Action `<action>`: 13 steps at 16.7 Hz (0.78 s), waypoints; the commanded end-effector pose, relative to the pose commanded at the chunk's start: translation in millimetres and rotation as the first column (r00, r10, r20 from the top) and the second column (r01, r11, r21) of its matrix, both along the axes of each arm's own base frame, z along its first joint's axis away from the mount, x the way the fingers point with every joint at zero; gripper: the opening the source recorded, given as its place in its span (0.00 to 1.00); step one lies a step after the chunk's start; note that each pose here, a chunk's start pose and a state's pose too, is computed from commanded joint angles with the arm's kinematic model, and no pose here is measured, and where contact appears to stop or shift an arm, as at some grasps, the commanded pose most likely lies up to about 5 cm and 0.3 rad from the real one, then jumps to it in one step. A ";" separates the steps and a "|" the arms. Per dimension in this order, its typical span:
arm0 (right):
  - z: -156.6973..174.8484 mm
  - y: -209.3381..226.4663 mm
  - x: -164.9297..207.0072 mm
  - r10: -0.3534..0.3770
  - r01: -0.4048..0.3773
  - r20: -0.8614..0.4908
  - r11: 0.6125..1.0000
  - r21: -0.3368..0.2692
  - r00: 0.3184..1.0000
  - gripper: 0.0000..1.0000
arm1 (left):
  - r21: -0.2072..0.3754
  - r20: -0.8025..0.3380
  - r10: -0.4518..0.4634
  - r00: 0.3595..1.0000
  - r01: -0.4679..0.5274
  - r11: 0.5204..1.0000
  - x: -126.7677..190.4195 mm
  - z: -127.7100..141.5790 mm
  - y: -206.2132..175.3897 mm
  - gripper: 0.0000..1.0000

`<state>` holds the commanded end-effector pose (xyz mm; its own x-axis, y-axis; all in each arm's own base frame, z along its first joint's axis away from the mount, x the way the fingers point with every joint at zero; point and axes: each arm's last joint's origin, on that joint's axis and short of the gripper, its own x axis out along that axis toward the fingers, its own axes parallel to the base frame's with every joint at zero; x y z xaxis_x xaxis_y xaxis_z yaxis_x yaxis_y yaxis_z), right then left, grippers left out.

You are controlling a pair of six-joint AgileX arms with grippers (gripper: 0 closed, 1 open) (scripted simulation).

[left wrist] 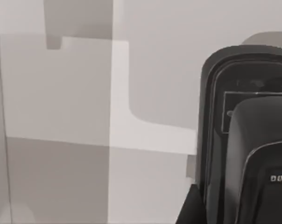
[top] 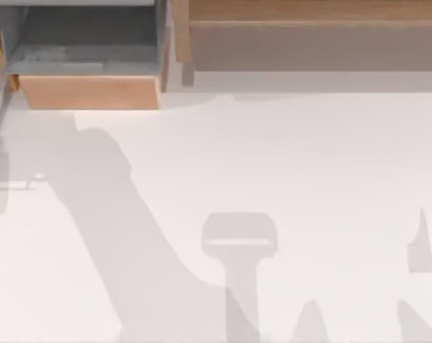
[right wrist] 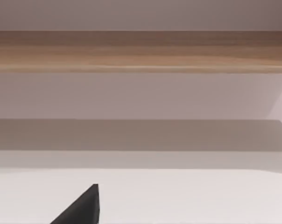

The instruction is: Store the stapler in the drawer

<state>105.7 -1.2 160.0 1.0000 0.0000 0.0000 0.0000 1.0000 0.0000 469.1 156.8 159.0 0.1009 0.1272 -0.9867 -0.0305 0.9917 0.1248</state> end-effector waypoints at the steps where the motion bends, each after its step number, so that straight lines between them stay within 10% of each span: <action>1: 0.0 0.0 0.0 0.000 0.000 0.000 1.000 0.000 1.000 1.00 | 0.013 -0.004 -0.011 1.000 0.011 1.000 1.1 -0.5 -1.6 0.00; 13: 0.0 0.0 0.0 0.000 0.000 0.000 1.000 0.000 1.000 1.00 | -0.072 -0.017 -0.051 0.999 0.050 0.996 -4.0 -6.5 7.1 0.08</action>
<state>105.7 -1.2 160.0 1.0000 0.0000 0.0000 0.0000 1.0000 0.0000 465.1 163.9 152.5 0.0872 0.0517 -0.9948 0.0217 0.9983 0.0538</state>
